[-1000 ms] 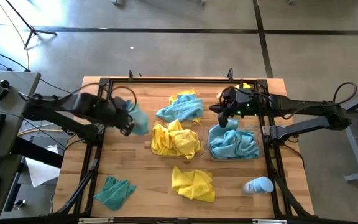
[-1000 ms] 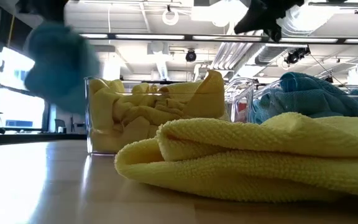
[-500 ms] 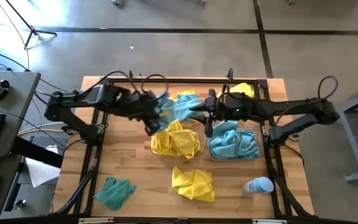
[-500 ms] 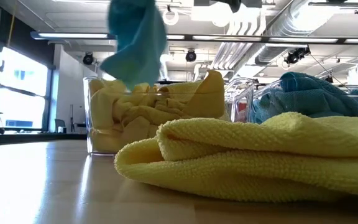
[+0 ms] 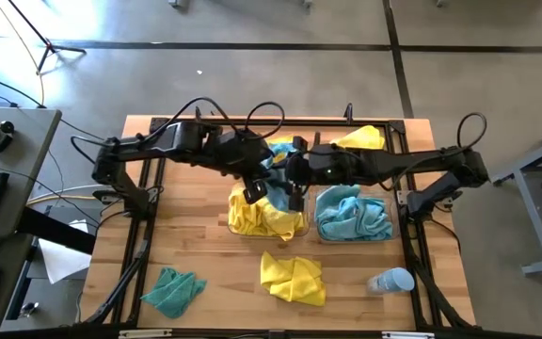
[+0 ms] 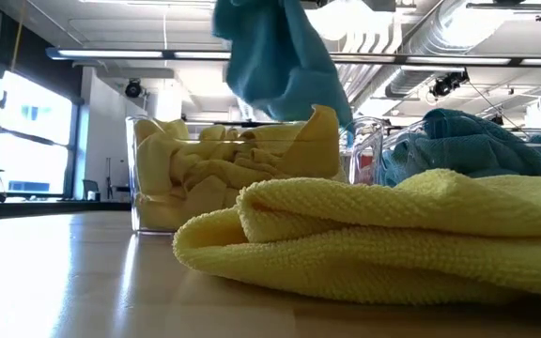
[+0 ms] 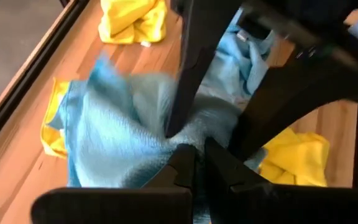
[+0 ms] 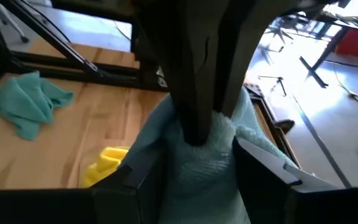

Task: Sort microfiber towel by color & place in baskets
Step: Put the blue microfiber cloth into the right transparent bin

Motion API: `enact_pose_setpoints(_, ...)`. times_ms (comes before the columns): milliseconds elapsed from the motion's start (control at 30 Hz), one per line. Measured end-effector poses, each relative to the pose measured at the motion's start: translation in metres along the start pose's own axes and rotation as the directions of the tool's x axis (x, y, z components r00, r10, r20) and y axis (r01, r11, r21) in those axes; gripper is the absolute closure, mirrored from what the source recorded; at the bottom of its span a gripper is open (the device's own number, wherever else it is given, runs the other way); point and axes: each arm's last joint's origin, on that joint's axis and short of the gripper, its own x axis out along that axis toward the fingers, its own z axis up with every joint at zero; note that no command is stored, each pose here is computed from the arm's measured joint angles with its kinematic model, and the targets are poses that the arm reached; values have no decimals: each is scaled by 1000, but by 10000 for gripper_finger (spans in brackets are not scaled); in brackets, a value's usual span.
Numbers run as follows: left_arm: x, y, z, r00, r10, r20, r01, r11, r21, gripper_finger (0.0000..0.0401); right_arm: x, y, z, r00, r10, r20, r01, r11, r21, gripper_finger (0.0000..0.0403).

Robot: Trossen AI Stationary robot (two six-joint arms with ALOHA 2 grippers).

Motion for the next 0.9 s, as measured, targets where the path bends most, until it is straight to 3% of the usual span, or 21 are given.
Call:
enact_pose_setpoints(233,-8,-1,6,998,-23,54,23,1000,4,401,4,0,-5,999,-15,-47,15,1000,-8,243)
enact_pose_setpoints(500,-9,-2,8,996,-25,82,24,1000,12,388,3,0,-7,998,-12,-64,13,1000,6,388)
enact_pose_setpoints(667,-9,-2,11,993,13,118,-16,1000,22,363,2,0,-9,996,-10,-83,12,999,31,372)
enact_pose_setpoints(900,-9,2,11,993,27,114,-38,995,90,306,2,1,-17,986,-28,-163,42,996,81,394)
